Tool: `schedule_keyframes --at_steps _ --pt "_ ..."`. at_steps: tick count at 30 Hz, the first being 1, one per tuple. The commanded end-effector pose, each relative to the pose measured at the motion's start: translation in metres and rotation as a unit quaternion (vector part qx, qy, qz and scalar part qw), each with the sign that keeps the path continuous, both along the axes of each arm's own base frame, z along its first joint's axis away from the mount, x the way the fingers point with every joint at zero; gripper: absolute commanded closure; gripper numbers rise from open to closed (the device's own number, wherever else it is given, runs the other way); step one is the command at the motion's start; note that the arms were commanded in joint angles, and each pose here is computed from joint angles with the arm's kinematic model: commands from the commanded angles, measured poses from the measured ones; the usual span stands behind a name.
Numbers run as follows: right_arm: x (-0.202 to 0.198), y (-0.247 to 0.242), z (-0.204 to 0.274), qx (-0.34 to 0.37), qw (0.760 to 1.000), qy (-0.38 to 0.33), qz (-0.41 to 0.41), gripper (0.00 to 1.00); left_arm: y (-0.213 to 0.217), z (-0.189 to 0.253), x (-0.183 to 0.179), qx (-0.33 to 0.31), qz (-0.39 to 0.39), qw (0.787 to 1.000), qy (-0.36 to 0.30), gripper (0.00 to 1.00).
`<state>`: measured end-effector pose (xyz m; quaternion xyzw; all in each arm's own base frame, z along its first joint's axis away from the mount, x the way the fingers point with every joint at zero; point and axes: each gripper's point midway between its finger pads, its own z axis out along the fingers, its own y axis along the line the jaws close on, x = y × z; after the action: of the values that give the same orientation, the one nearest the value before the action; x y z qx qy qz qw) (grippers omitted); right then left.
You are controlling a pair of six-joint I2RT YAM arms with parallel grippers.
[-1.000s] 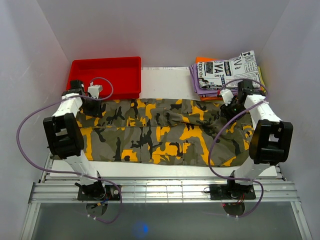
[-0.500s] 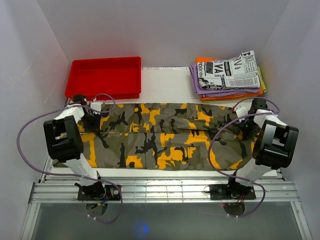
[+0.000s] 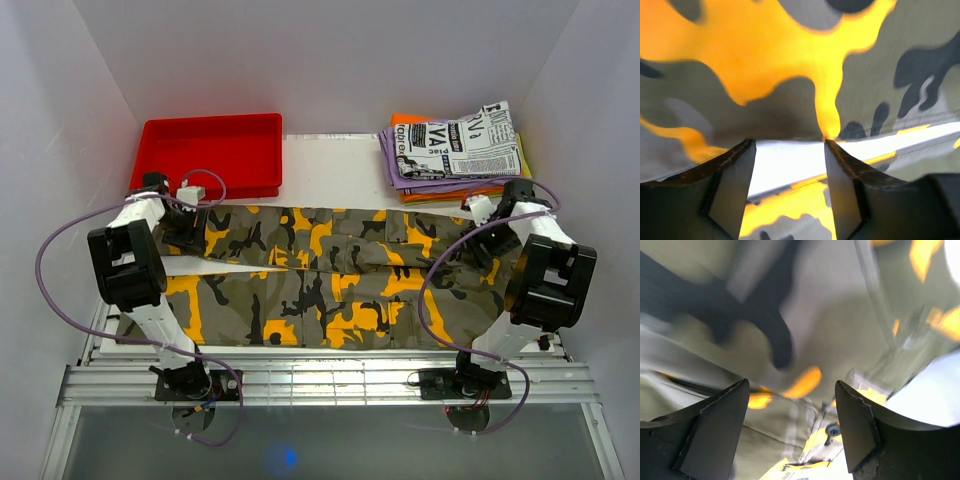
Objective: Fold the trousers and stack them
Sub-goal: Flatten the trousers out
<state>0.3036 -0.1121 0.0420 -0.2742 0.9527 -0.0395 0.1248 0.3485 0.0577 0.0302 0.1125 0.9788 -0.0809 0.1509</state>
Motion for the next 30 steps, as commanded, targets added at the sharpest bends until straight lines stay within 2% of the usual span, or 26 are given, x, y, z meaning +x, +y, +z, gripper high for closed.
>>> schedule_keyframes --at_steps 1,2,4,9,13,16,17,21,27,28,30 --pt "0.028 0.035 0.03 0.04 0.998 -0.032 0.024 0.25 0.0 0.045 0.037 -0.017 -0.003 0.997 -0.073 0.28" --pt "0.03 0.04 0.034 0.046 0.998 -0.032 0.023 0.25 -0.003 0.053 0.038 -0.021 -0.011 0.996 -0.083 0.17" --pt "0.037 0.045 0.047 0.06 0.997 -0.048 0.026 0.25 -0.006 0.074 0.041 -0.019 -0.037 0.992 -0.117 0.02" --pt "0.053 0.044 0.053 0.056 0.995 -0.072 0.039 0.29 -0.014 0.096 0.044 -0.027 -0.076 0.984 -0.162 0.02" --pt "0.054 0.05 0.033 0.068 0.995 -0.047 0.053 0.4 -0.015 0.078 0.043 -0.034 -0.082 0.986 -0.142 0.02" --pt "0.052 0.055 0.009 0.066 0.996 -0.026 0.057 0.43 -0.01 0.05 0.043 -0.031 -0.063 0.992 -0.108 0.18" --pt "0.05 0.057 -0.001 0.064 0.996 -0.016 0.058 0.44 -0.008 0.044 0.042 -0.03 -0.057 0.993 -0.098 0.26" --pt "0.036 0.07 -0.027 0.06 0.995 0.015 0.074 0.47 0.001 0.01 0.026 -0.009 -0.043 0.998 -0.048 0.38" --pt "-0.001 0.108 -0.043 0.086 0.989 0.058 0.104 0.5 0.02 -0.009 -0.018 0.041 -0.064 0.997 0.003 0.51" --pt "-0.006 0.115 -0.041 0.09 0.988 0.062 0.108 0.5 0.026 -0.012 -0.028 0.045 -0.062 0.997 0.012 0.57" --pt "-0.009 0.123 -0.029 0.105 0.987 0.055 0.104 0.5 0.028 -0.004 -0.037 0.042 -0.075 0.996 0.012 0.64"
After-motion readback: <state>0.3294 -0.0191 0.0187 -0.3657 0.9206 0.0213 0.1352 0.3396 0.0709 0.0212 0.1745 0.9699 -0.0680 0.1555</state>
